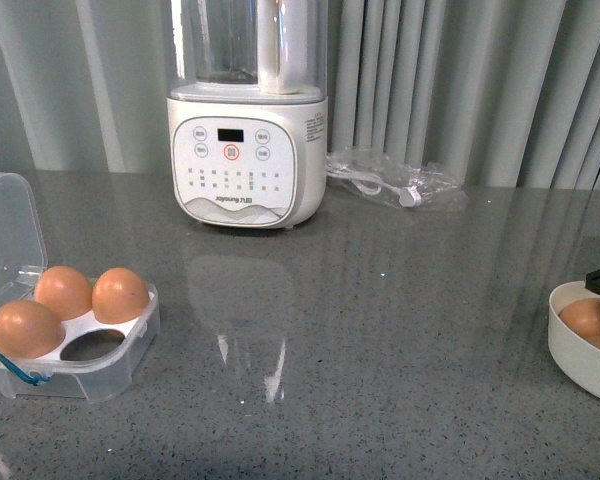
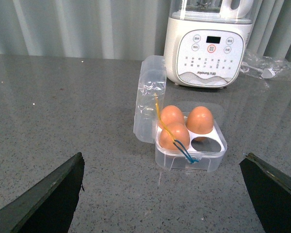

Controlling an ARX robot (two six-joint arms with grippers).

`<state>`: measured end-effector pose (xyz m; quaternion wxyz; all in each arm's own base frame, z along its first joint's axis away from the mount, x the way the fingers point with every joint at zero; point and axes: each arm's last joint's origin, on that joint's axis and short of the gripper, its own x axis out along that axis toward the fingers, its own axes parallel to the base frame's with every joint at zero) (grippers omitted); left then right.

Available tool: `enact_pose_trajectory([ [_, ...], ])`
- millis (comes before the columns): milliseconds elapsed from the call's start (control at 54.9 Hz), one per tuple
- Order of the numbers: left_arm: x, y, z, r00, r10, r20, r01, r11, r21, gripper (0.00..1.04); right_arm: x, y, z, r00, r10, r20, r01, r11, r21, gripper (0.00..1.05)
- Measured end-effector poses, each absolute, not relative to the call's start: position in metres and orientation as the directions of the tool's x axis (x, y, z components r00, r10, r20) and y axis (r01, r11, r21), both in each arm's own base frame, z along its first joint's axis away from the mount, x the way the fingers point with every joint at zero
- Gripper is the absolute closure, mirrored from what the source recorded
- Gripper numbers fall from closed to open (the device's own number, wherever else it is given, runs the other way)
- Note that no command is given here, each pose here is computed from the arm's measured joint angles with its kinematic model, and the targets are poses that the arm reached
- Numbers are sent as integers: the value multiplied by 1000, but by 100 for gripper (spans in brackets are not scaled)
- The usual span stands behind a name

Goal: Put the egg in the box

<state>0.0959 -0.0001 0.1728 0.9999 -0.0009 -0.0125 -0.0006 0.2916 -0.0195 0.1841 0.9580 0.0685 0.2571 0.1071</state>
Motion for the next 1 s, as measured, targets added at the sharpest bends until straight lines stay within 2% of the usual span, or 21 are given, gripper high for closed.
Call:
enact_pose_trajectory([
  [146,96,0,173,1000,-1,25,1,1000,-2,7,291,-19,180,840,244,-484,-177,967,182,10],
  [218,96,0,173,1000,-1,25,1,1000,-2,7,291,-19,179,840,245,-484,-179,968,178,20],
  [400,96,0,173,1000,-1,25,1,1000,-2,7,291,-19,178,841,248,-481,-188,967,169,57],
  [437,96,0,173,1000,-1,25,1,1000,-2,7,291,-19,178,841,248,-481,-190,968,167,62],
  [637,96,0,173,1000,-1,25,1,1000,-2,7,285,-17,189,850,253,-461,-202,967,158,63],
  [837,96,0,173,1000,-1,25,1,1000,-2,7,272,4,235,894,287,-343,-270,958,98,63],
  [928,96,0,173,1000,-1,25,1,1000,-2,7,273,30,257,904,346,-252,-345,937,49,63],
  [1001,96,0,173,1000,-2,25,2,1000,-2,7,276,46,262,887,398,-234,-399,916,43,63],
])
